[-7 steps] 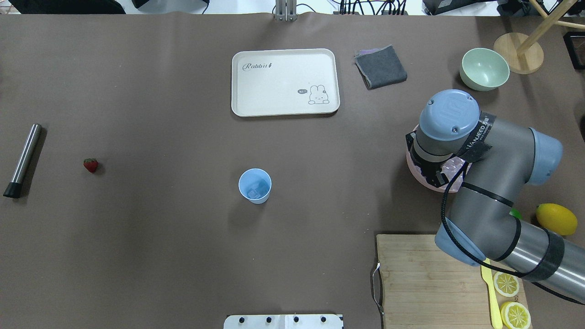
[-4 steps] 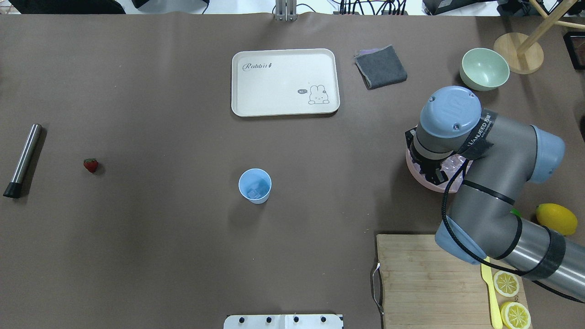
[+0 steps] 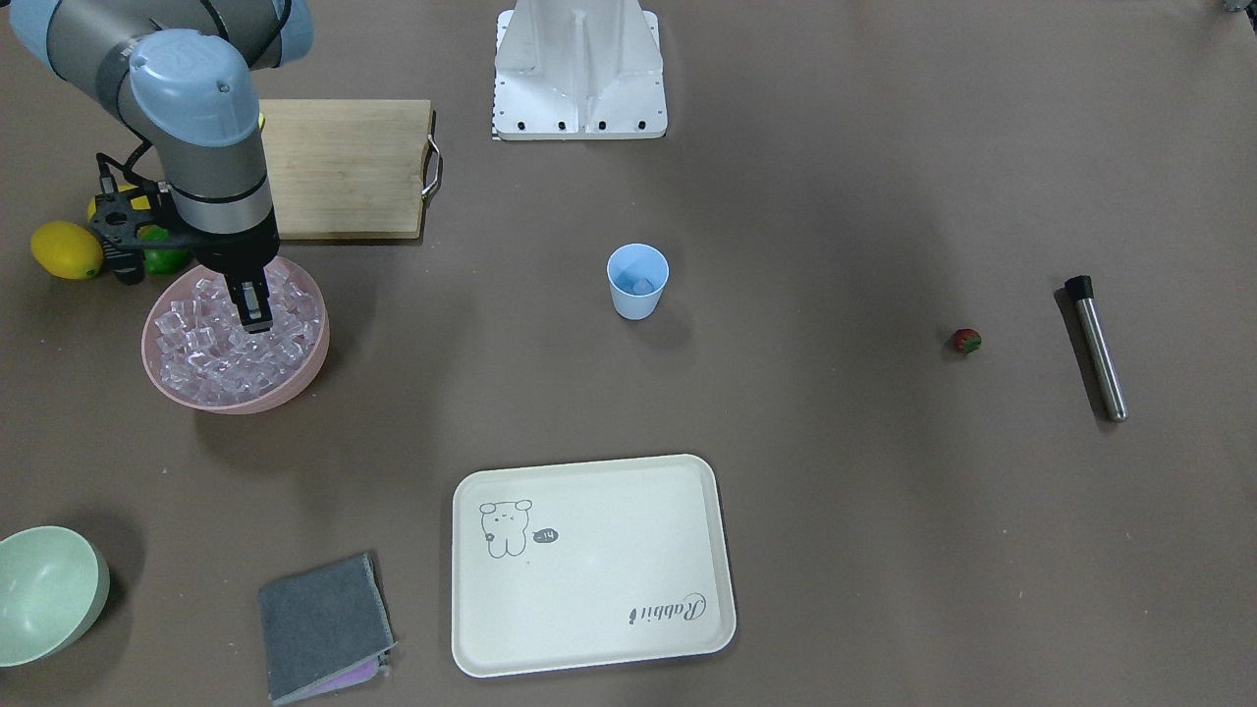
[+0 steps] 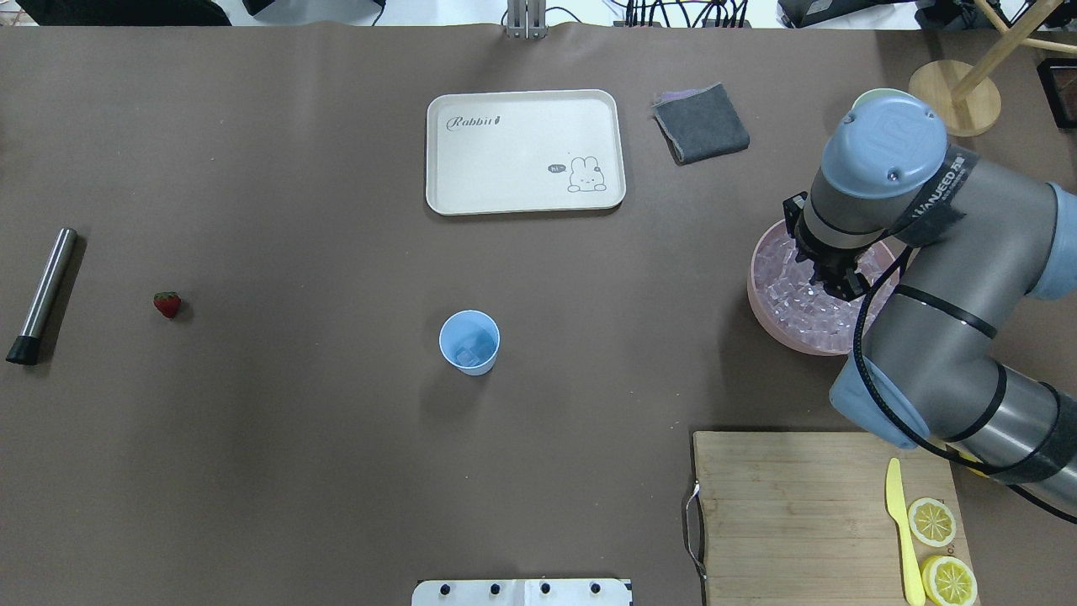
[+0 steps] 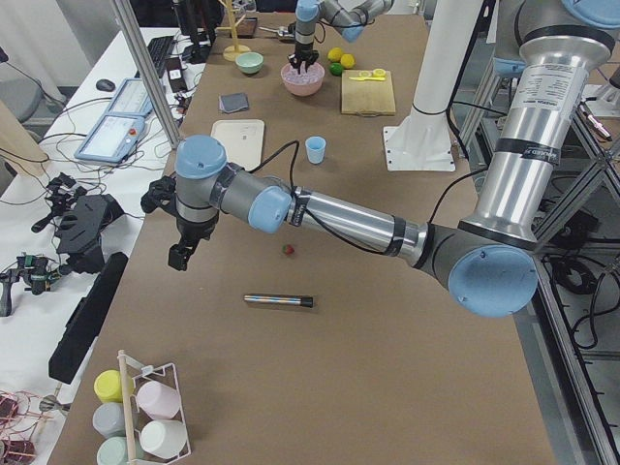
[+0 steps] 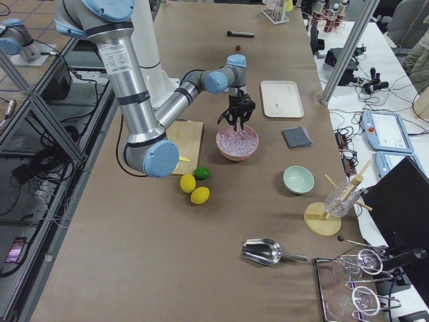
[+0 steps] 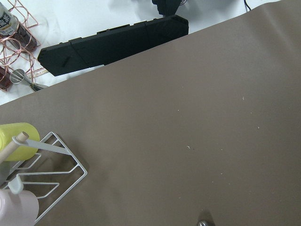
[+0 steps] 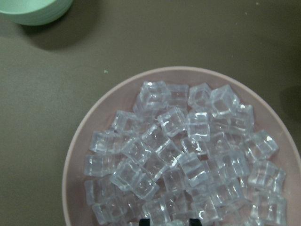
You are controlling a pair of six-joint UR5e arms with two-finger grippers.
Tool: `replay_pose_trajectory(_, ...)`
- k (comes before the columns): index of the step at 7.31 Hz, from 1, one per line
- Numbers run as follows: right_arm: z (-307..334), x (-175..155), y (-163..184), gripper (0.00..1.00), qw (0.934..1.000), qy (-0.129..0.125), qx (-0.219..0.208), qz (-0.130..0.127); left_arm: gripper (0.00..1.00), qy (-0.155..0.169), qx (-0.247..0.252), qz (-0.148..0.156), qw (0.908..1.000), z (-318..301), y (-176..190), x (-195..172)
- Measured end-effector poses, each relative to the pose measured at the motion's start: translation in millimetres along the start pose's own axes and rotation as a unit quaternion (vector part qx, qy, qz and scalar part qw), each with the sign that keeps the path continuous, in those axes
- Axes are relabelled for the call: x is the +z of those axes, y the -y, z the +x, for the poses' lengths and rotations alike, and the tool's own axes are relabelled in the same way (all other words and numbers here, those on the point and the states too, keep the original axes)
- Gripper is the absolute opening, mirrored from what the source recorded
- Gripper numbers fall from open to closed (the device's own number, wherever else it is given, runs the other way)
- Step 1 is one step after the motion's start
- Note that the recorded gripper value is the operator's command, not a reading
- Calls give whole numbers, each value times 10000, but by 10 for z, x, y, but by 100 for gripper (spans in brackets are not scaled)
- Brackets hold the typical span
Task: Mash ice and strawberries in cup
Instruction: 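Lift the scoop of ice out of the pink bowl with the right gripper, then carry the scoop of ice with the right gripper to the blue cup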
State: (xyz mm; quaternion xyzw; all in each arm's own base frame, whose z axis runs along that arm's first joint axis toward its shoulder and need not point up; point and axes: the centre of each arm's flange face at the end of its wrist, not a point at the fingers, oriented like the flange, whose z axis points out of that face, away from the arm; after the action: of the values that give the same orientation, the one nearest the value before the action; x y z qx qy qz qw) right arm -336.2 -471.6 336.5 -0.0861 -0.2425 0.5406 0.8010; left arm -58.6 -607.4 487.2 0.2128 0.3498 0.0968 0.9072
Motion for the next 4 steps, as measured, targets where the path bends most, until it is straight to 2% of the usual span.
replay_pose_trajectory(1, -33, -225, 81, 0, 9980, 214, -586, -27, 98, -8, -30, -24, 10000, -16, -31, 13)
replay_pose_trajectory(2, -108, -491, 45, 0, 9893, 516, -1362, -75, 98, -17, -75, -66, 9999, -49, -96, 44)
replay_pose_trajectory(3, -235, -763, -94, 0, 9743, 900, -2059, -140, 98, -24, -144, -128, 9998, -102, -200, 86)
replay_pose_trajectory(4, -373, -1007, -310, 0, 9542, 1421, -2622, -252, 98, -24, -228, -175, 9996, -171, -316, 109)
